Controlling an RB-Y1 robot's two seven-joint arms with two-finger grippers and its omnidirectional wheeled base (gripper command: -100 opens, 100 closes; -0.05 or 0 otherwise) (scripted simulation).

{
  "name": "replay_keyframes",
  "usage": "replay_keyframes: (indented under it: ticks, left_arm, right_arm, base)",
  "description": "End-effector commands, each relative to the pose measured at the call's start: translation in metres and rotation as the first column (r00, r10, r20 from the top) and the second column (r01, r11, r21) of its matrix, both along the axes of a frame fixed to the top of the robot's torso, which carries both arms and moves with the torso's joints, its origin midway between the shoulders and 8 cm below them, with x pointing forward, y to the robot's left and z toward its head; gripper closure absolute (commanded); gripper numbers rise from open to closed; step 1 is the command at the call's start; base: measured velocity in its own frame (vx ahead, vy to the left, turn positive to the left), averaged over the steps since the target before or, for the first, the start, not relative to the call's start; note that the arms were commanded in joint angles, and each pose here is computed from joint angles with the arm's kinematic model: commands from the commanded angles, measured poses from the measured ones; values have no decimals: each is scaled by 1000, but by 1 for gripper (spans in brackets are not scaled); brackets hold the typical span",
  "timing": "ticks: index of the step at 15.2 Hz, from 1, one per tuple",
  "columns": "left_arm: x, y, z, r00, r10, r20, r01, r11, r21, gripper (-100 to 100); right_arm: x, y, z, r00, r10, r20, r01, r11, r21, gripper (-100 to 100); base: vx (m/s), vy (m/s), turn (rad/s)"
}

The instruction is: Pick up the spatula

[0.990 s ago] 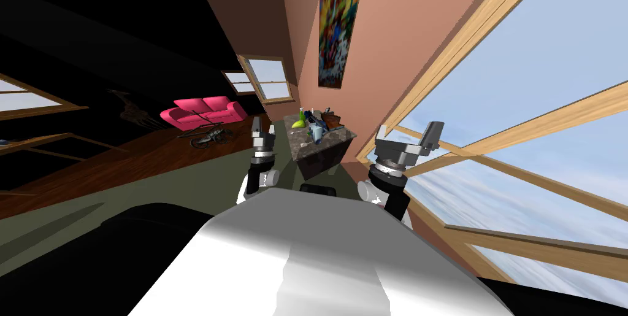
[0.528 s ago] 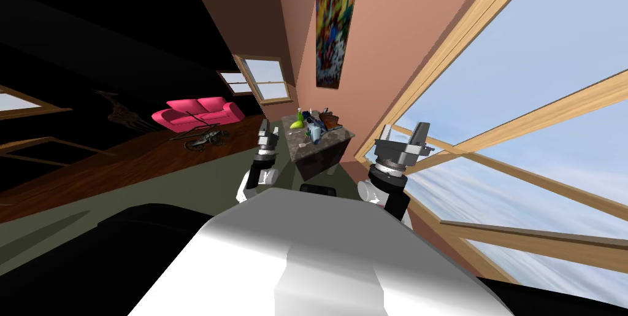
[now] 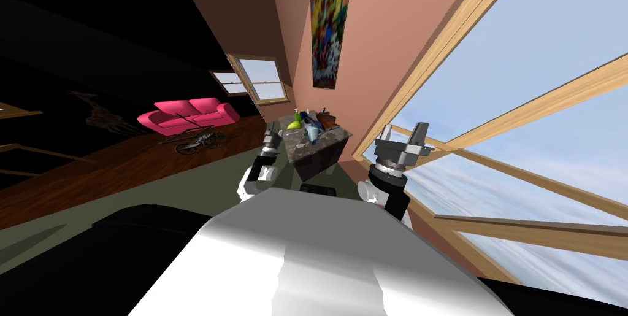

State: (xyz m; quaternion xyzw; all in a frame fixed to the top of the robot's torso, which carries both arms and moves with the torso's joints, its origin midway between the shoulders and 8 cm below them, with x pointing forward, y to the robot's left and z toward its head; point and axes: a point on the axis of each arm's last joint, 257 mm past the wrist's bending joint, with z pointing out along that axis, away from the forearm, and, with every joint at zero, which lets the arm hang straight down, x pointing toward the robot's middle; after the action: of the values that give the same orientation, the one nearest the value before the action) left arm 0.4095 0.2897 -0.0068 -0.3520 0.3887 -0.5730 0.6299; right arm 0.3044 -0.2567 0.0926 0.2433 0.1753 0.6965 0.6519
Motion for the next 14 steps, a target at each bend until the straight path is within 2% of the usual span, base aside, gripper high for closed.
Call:
replay_keyframes:
  ticks: [1,4,6,7,8,9,10,11,12,14]
  left_arm:
    - [13,5,-19,998,-19,-66,17,999,-36,-100]
    - [24,10,-34,992,-32,-121,24,997,-66,-100]
    - [25,10,-37,991,-30,-133,21,997,-67,-100]
    - [33,15,-49,984,-45,-175,28,995,-99,-100]
    - [35,15,-53,981,-43,-190,24,995,-100,-100]
    - [43,20,-63,973,-60,-223,30,991,-133,-100]
    - [44,21,-69,967,-56,-248,23,991,-134,-100]
    - [44,21,-69,967,-56,-249,22,991,-134,-100]
    - [52,26,-82,954,-71,-290,22,985,-170,-100]
    - [53,27,-86,949,-69,-307,16,985,-171,-100]
  right_arm:
    - [0,0,0,1000,0,0,0,1000,0,0]
    - [0,0,0,1000,0,0,0,1000,0,0]
    - [0,0,0,1000,0,0,0,1000,0,0]
    - [0,0,0,1000,0,0,0,1000,0,0]
    - [0,0,0,1000,0,0,0,1000,0,0]
    - [0,0,0,1000,0,0,0,1000,0,0]
    - [0,0,0,1000,0,0,0,1000,0,0]
    - [0,0,0,1000,0,0,0,1000,0,0]
    - [0,0,0,1000,0,0,0,1000,0,0]
    - [0,0,0,1000,0,0,0,1000,0,0]
  base:
    - [19,-12,-84]
    - [19,-9,-83]
    - [10,-4,-9]
    - [10,-7,-63]
    - [14,-9,-82]
    - [19,-14,-110]
    - [20,-12,-94]
    - [13,-6,-27]
    - [15,-9,-71]
    - [15,-7,-54]
